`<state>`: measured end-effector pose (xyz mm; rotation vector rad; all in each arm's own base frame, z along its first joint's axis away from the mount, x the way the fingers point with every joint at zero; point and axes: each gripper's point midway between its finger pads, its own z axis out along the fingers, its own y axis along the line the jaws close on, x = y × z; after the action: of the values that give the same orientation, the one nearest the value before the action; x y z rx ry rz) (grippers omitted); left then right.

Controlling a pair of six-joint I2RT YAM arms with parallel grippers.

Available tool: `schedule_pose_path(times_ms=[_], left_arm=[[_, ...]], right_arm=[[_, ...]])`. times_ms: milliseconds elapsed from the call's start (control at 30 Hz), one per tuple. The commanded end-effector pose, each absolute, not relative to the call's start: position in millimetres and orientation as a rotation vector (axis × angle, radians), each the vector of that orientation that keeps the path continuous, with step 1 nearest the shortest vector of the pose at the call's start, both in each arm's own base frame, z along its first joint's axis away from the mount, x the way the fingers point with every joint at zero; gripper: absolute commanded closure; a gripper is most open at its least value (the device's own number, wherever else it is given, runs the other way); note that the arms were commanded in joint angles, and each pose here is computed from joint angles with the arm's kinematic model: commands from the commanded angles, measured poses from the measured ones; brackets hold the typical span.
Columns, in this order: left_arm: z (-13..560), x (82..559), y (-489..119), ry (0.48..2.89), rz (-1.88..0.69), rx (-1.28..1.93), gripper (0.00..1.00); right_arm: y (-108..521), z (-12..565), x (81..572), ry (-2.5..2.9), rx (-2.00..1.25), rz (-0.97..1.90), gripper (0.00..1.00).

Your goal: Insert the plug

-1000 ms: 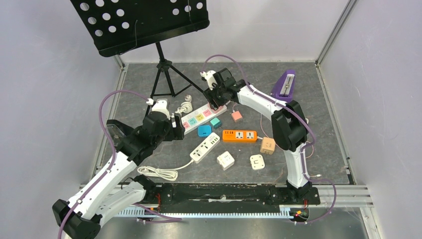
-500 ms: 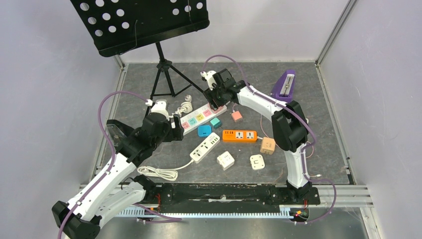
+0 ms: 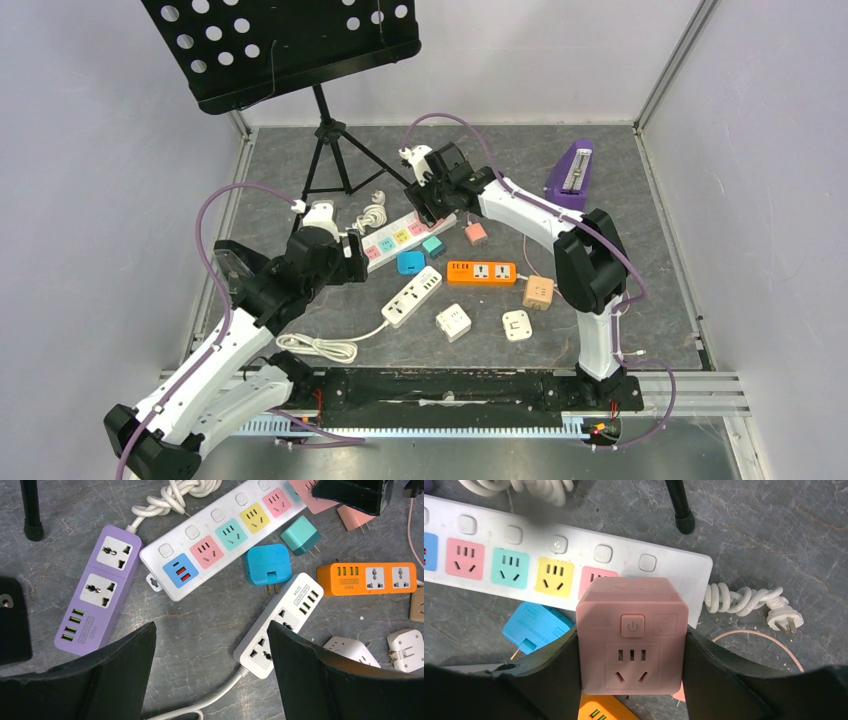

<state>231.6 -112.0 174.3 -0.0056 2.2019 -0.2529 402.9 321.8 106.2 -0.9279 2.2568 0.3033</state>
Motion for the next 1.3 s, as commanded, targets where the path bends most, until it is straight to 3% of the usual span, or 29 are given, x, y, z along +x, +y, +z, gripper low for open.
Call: schedule_pose_path(times_ms=[0,533,1067,1267], left_arm=[[179.9,235.5,-107.8,2.169,-0.231,-0.003,0.12],[179.1,235.6,-107.6,2.169,-0.229,-0.002,0.12],[180.0,235.1,-105.9,2.162,-0.225,-0.007,0.12],[180.0,235.2,-106.1,2.162,-0.227,-0.008,0.12]], right_arm=[[329.8,140.2,413.2,2.156,-0.881,0.320,1.00],[326.4,107.6,414.9,2.232,-0.901,0.269,1.00],[331.8,135.7,414.5,2.149,-0.869,0.325,1.00],[330.4,121.8,413.7,2.182,-0.880,0.313,1.00]])
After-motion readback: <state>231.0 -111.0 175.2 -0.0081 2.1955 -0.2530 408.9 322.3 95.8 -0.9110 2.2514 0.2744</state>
